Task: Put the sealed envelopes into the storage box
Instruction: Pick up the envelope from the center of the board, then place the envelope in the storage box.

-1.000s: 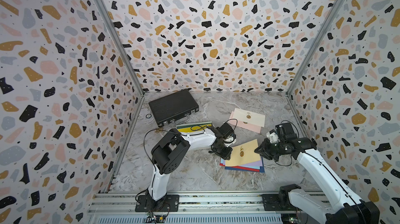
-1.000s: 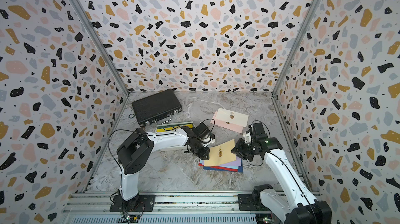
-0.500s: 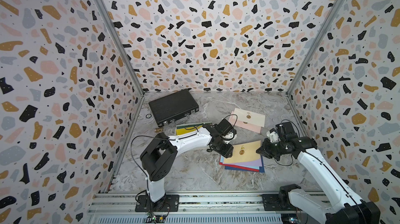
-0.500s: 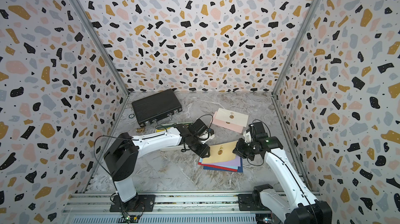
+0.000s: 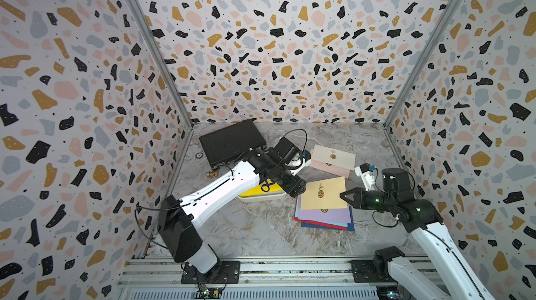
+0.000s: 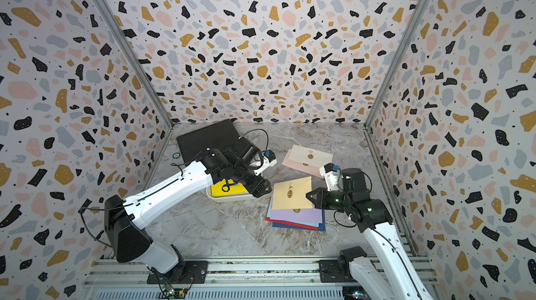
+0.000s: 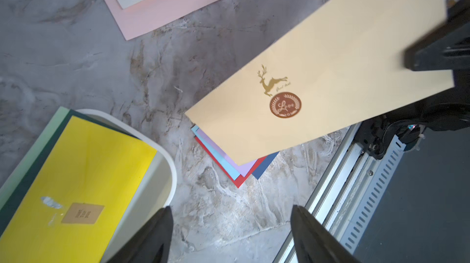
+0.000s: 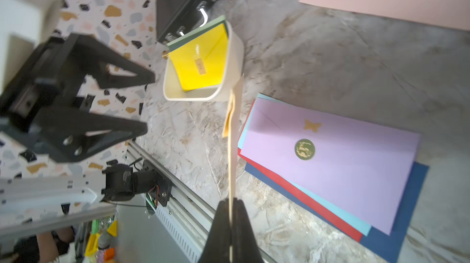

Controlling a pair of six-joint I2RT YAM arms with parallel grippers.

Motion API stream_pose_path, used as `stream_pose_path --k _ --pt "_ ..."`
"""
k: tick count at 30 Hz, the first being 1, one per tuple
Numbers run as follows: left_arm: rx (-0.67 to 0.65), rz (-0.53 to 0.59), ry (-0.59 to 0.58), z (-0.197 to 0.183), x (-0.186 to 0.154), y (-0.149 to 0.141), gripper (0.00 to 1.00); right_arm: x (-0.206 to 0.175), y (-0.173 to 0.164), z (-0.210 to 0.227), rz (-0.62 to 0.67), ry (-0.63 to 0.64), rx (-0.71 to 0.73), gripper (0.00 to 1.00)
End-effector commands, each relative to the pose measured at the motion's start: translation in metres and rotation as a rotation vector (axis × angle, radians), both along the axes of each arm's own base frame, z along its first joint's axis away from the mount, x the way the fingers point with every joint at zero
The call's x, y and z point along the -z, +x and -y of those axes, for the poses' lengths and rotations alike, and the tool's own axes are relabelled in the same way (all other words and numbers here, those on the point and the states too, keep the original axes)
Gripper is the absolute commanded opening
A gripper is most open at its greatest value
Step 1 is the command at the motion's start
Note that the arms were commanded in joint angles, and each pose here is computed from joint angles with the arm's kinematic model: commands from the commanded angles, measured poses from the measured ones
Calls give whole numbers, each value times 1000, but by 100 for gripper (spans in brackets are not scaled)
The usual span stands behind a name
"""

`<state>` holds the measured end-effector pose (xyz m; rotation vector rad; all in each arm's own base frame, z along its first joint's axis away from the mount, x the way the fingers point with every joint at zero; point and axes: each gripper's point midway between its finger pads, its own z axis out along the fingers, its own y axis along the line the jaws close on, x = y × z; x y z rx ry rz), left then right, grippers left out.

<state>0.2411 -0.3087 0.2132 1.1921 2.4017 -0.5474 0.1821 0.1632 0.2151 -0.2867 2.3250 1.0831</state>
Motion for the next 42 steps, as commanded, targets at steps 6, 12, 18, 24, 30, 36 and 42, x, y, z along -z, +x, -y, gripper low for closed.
stream_pose_path --k 6,12,18,24,30,36,42 --pt "174 128 17 -22 -31 -20 79 -11 -35 -26 468 -16 -378 0" --pt "313 132 -67 -17 -26 -43 80 -11 -61 -40 618 -6 -581 0" --pt "403 44 -165 -6 -23 -67 77 -18 -72 -46 684 36 -642 0" --pt "454 -66 -217 -6 -10 -91 65 -20 -73 -48 682 69 -636 0" --pt "466 -86 -235 -6 -6 -97 45 -22 -73 -50 678 86 -636 0" --pt "463 -67 -214 -5 -8 -91 23 -19 -72 -49 665 79 -626 0" --pt "479 -85 -223 -3 -11 -94 27 -19 -71 -49 665 77 -621 0"
